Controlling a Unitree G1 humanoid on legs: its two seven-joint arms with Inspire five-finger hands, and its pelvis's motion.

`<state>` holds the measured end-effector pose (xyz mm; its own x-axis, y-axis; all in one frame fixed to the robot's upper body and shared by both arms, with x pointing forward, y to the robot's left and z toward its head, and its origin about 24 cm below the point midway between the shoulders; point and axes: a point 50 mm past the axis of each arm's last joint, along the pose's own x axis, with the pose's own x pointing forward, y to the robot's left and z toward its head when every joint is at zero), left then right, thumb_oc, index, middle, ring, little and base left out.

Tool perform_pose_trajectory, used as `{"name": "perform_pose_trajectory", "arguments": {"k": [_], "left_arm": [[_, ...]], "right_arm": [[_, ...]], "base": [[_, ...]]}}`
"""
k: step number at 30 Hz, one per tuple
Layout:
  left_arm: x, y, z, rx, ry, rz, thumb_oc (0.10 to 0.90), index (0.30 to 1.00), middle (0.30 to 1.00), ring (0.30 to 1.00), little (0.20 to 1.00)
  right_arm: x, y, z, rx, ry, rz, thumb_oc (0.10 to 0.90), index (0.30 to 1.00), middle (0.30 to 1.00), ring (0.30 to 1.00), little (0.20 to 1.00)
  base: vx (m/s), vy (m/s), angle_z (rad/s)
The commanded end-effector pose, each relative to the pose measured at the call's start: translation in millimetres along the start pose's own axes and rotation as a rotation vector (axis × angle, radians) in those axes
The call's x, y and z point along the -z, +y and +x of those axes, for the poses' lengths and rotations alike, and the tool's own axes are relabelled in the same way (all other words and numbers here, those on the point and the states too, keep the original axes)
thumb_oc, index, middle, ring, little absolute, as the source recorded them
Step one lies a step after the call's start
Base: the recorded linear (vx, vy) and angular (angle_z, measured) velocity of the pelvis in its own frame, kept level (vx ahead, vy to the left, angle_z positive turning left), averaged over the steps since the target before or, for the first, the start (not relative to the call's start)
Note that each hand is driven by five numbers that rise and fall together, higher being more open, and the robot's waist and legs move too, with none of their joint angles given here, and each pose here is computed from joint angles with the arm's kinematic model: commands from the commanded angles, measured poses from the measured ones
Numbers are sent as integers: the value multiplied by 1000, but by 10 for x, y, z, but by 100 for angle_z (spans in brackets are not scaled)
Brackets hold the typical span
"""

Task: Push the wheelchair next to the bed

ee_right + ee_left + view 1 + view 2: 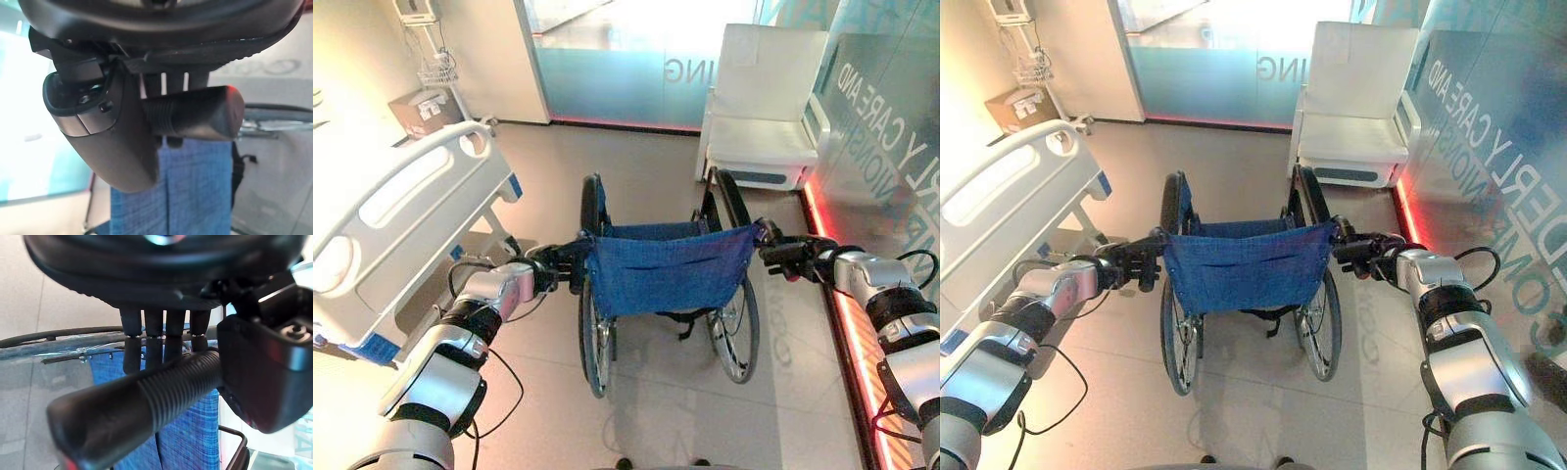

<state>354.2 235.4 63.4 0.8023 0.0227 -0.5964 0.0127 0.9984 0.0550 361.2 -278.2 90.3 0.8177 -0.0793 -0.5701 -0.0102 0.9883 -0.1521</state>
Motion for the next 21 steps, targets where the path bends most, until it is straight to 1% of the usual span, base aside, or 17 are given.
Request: {"name": "perform_pose_trajectory", "arguments": {"k": [1, 8, 9, 14, 18, 21], "left_arm": [[-502, -639, -70, 317, -166, -145, 400, 300, 300, 300, 300], [-427, -834, -58, 406, -156, -272, 400, 300, 300, 300, 300], [-424, -889, -61, 433, -158, -323, 400, 300, 300, 300, 300], [-409, -1019, -72, 478, -156, -447, 400, 300, 300, 300, 300], [-401, -1126, -92, 523, -157, -604, 400, 300, 300, 300, 300], [-378, -1196, -105, 563, -157, -637, 400, 300, 300, 300, 300]], "right_arm": [[-575, 1223, -113, -552, -331, -7, 400, 300, 300, 300, 300], [-562, 1317, -110, -556, -326, -1, 400, 300, 300, 300, 300], [-569, 1324, -111, -556, -328, 13, 400, 300, 300, 300, 300], [-531, 1369, -98, -562, -320, 17, 400, 300, 300, 300, 300], [-502, 1434, -106, -573, -321, 51, 400, 300, 300, 300, 300], [-493, 1479, -114, -575, -323, 70, 400, 300, 300, 300, 300]], "base": [[0, 0, 0], [0, 0, 0], [0, 0, 0], [0, 0, 0], [0, 0, 0], [0, 0, 0]]}}
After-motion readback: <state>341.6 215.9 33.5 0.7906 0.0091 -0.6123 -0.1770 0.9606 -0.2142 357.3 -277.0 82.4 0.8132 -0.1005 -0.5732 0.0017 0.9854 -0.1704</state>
